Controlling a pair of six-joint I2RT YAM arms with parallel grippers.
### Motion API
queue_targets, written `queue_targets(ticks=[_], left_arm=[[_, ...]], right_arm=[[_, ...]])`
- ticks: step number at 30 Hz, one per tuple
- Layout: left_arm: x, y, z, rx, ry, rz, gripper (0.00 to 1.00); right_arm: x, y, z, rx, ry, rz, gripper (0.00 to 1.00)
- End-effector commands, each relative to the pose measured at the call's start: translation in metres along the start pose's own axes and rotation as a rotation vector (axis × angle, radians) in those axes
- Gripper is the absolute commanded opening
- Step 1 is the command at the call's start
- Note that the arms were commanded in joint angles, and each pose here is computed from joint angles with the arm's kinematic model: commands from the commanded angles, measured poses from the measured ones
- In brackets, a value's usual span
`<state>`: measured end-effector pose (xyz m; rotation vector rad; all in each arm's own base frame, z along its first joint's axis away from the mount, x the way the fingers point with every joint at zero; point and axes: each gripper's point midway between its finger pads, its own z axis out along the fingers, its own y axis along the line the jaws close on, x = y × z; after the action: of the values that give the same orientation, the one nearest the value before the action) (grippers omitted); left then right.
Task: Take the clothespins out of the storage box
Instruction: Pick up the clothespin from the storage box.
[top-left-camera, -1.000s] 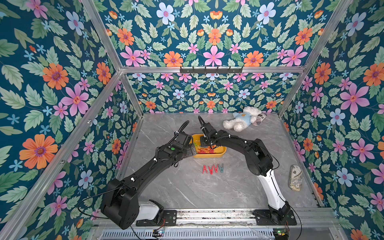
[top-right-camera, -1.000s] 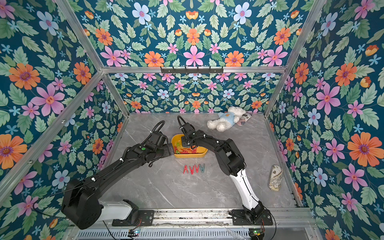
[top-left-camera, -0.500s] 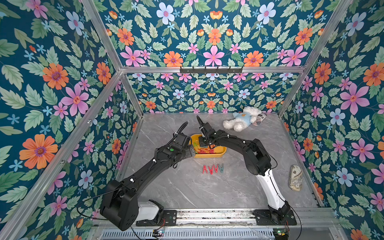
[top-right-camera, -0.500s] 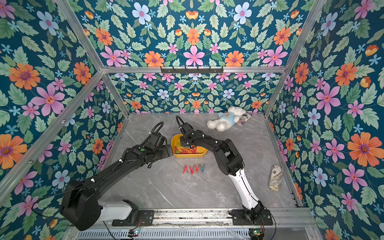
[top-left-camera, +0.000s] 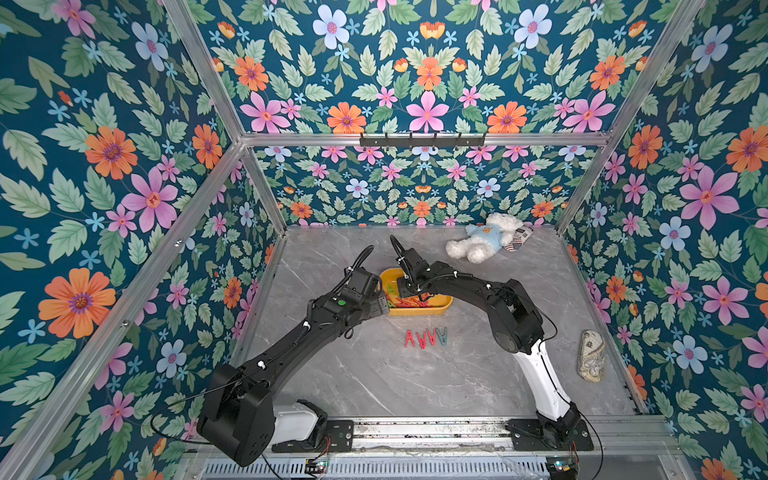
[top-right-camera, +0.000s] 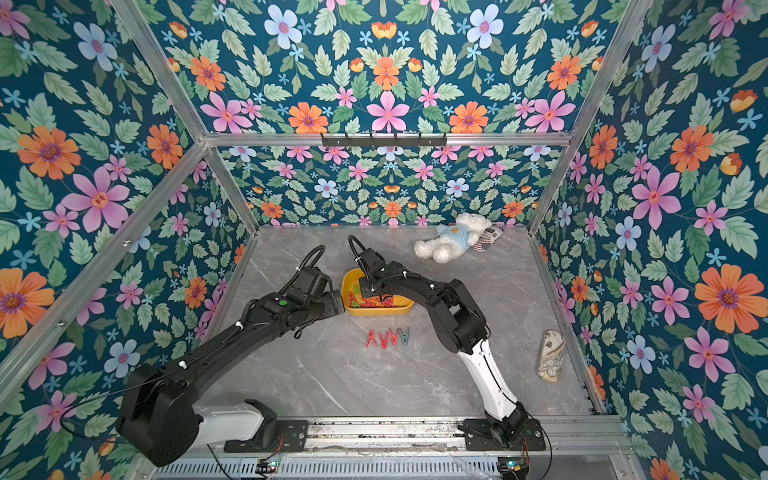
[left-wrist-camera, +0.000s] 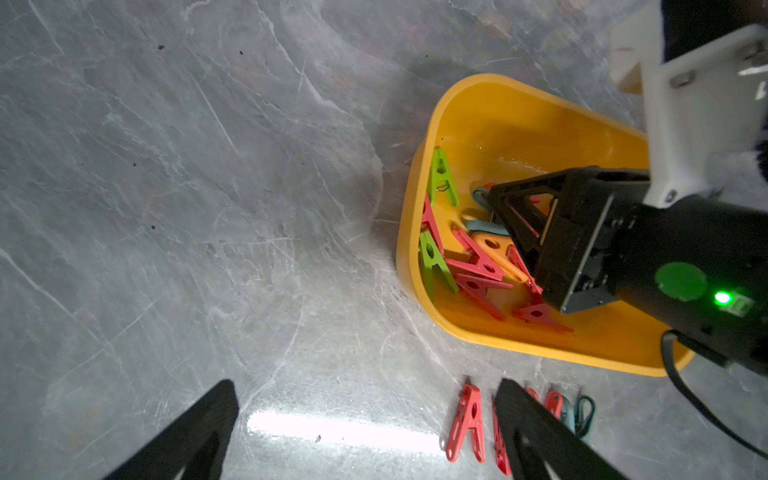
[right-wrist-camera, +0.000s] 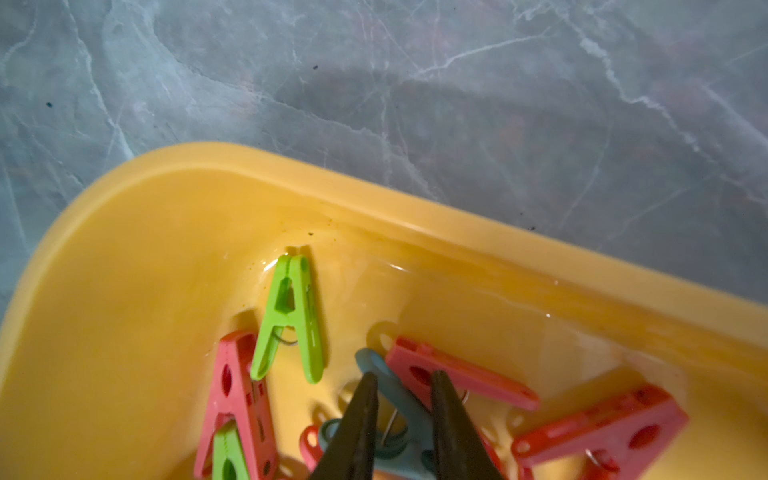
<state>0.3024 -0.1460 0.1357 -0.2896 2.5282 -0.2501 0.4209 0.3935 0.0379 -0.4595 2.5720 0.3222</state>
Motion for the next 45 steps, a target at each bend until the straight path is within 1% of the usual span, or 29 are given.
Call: queue_targets(ticks=[1,5,7,8,12,17,22,27,36,40,45], left_arm=[[-0.002,0.003,-0.002,-0.009,-0.013,-0.014,0.99],[-0.003,0.005,-0.005,-0.011,-0.022,-0.020,0.99],[-0.003,0.005,-0.005,-0.011,-0.025,-0.022,1.00],[-0.004,0.006,-0.006,-0.012,-0.028,-0.023,1.00],[-0.004,0.006,-0.005,-0.014,-0.026,-0.021,0.99],[-0.003,0.007,-0.005,-0.015,-0.024,-0.020,0.99],[-0.002,0.007,-0.003,-0.013,-0.020,-0.019,0.99],[-0.003,0.006,-0.002,-0.011,-0.018,-0.018,0.99],[-0.003,0.008,-0.004,-0.013,-0.018,-0.021,0.99],[-0.003,0.009,-0.003,-0.017,-0.018,-0.021,1.00],[-0.003,0.009,-0.004,-0.016,-0.018,-0.020,0.99]], right_arm=[[0.017,-0.005,0.004,0.033,0.063,-0.034,0.27],[-0.001,-0.003,-0.003,0.043,0.018,-0.040,0.29],[-0.009,-0.003,-0.008,0.051,-0.011,-0.042,0.33],[-0.012,-0.005,-0.009,0.069,-0.024,-0.045,0.34],[-0.019,-0.010,-0.008,0.110,-0.026,-0.046,0.35],[-0.014,0.008,-0.016,0.014,-0.015,-0.052,0.35],[0.002,0.013,-0.014,-0.026,0.030,-0.043,0.33],[0.013,0.011,-0.005,-0.019,0.056,-0.049,0.32],[0.017,0.008,0.013,0.009,0.077,-0.062,0.29],[0.012,0.005,0.016,0.034,0.063,-0.065,0.29],[0.006,0.003,0.017,0.051,0.051,-0.068,0.19]])
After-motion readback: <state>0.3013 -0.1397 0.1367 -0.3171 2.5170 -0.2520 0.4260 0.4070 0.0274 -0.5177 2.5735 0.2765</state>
